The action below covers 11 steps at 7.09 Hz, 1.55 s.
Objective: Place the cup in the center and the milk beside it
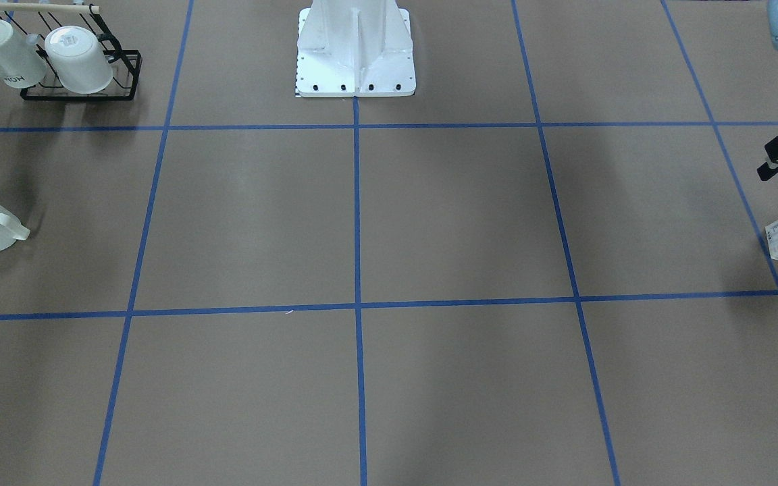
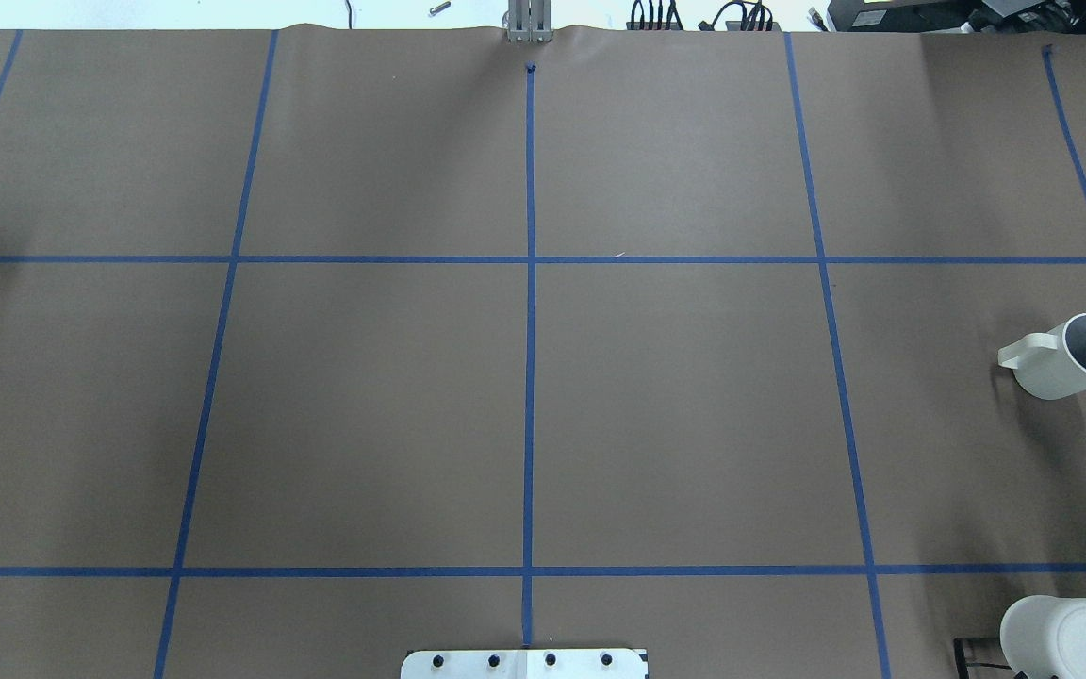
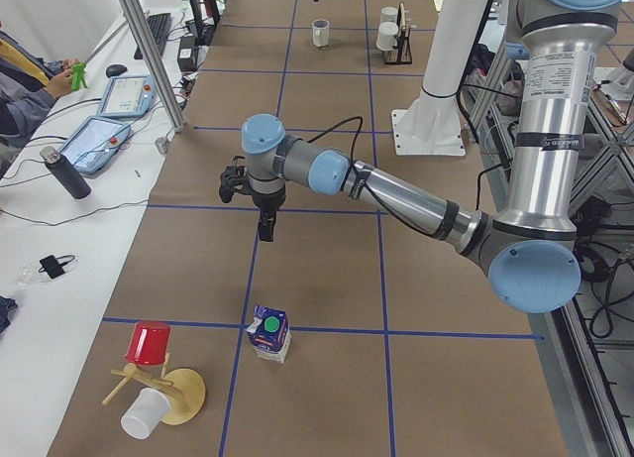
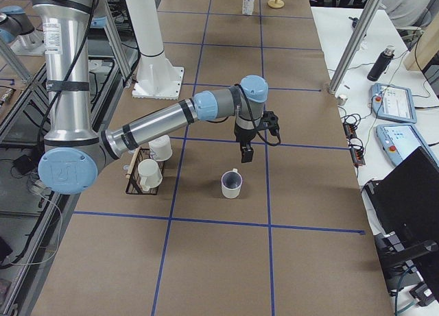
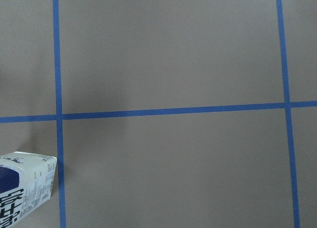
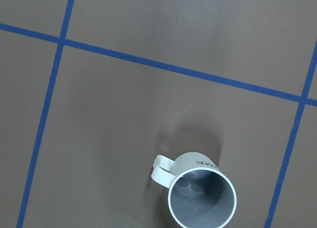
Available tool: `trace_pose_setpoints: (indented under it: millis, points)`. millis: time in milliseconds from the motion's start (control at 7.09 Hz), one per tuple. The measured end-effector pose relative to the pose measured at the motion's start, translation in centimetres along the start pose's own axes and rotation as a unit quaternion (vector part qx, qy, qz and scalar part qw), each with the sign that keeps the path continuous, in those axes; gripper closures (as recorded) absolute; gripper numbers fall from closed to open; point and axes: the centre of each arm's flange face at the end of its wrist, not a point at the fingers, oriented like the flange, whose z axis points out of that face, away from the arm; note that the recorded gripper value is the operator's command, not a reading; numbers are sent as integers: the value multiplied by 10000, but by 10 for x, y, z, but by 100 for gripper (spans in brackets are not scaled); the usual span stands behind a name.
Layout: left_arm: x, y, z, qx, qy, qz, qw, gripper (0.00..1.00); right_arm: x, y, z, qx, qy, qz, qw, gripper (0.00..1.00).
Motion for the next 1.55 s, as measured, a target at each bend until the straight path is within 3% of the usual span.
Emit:
trace_pose_setpoints:
  millis: [564, 1128, 1551]
  points:
    - [-4, -1, 5, -36, -36, -21, 10000, 2, -1, -1, 3, -23, -157, -31, 9999, 0]
    - [-4, -2, 6, -43, -33, -29, 10000, 2, 31, -3, 36, 53, -143, -83, 9998, 0]
    - [-4, -1, 5, -42, -28, -37, 10000, 2, 43, 1, 56, -59, 43, -134, 9999, 0]
